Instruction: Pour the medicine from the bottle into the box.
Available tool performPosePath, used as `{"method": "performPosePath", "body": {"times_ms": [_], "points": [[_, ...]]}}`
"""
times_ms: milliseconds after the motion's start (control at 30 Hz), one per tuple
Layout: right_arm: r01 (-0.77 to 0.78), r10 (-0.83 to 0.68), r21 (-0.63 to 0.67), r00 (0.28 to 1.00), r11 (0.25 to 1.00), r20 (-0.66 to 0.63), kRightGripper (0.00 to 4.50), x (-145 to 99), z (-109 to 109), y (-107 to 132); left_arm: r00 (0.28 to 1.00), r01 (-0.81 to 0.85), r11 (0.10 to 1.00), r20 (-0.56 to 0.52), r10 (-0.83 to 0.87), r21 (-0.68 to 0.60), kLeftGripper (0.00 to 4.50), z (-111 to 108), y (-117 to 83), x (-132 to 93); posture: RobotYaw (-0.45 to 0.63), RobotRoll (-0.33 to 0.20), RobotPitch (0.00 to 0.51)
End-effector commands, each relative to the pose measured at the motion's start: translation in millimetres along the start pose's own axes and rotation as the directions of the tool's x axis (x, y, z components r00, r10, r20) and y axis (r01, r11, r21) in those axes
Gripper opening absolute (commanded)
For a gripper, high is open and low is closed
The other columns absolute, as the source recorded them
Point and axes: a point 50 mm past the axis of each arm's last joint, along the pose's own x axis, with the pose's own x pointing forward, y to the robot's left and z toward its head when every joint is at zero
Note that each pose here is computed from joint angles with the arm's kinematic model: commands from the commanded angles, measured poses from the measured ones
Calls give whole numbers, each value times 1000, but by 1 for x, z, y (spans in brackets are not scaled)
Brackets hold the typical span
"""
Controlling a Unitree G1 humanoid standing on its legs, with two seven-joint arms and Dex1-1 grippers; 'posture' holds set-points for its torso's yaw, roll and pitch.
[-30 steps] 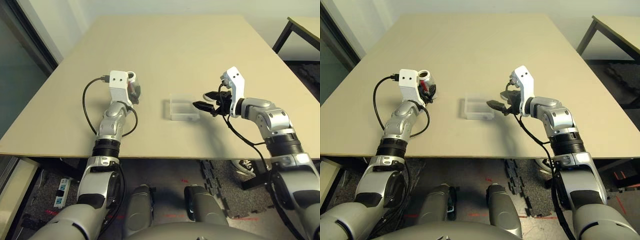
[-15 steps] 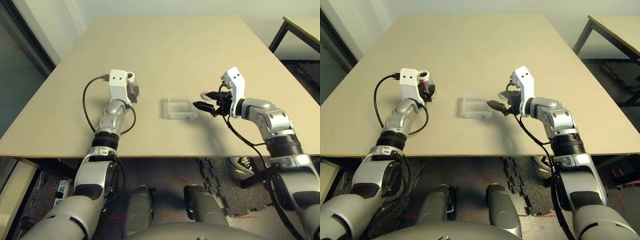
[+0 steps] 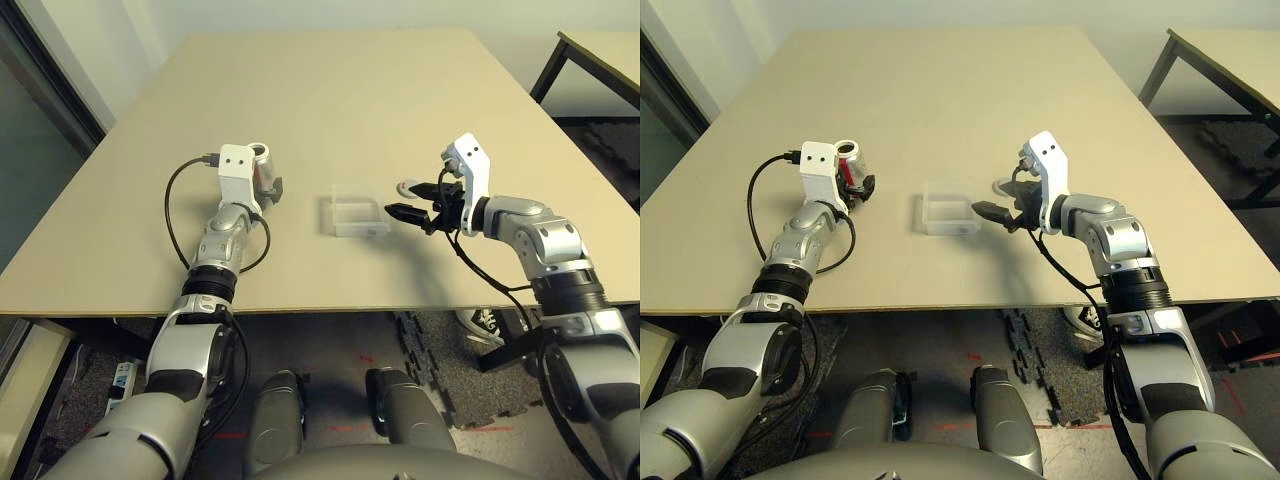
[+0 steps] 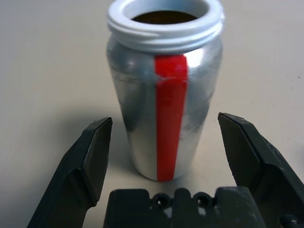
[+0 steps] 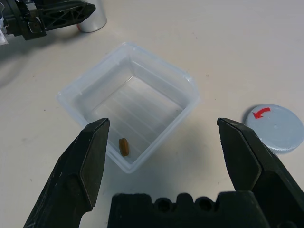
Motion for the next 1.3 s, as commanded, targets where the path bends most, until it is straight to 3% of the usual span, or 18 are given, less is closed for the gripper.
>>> {"method": "performPosePath", "body": {"times_ms": [33,200,367,567,900,1033,1167,1300], "points": [[-3,3,-5,1000,1000,4,4500,-3,2,1,1000,16,1000,-9,-16,-10,4477,-5,-4,-5,-85,0,88],[2,-2,-12,1000,1000,16,4500,-11,6,2,997,77,997,-2,-77,-13,4477,-4,-14,-20,-79,0,96],[87,-91,36,987,996,129,4500,-27,19,-1,984,175,984,24,-175,17,4477,5,-23,-63,-48,0,108],[338,-370,160,889,927,269,4500,-46,23,-28,991,132,990,-17,-131,54,4477,3,2,-105,-15,0,125],[443,-496,231,816,866,297,4500,-46,17,-46,998,-57,998,29,56,21,4477,13,47,-93,-8,0,136],[532,-593,263,749,805,297,4500,-55,14,-59,993,-100,995,60,98,27,4477,19,60,-86,-15,0,135],[651,-728,326,619,685,293,4500,-71,9,-76,983,-155,987,103,151,33,4477,28,79,-78,-25,0,135],[715,-795,348,536,607,284,4500,-81,4,-86,970,-215,976,122,211,27,4477,31,99,-73,-28,0,137]]}}
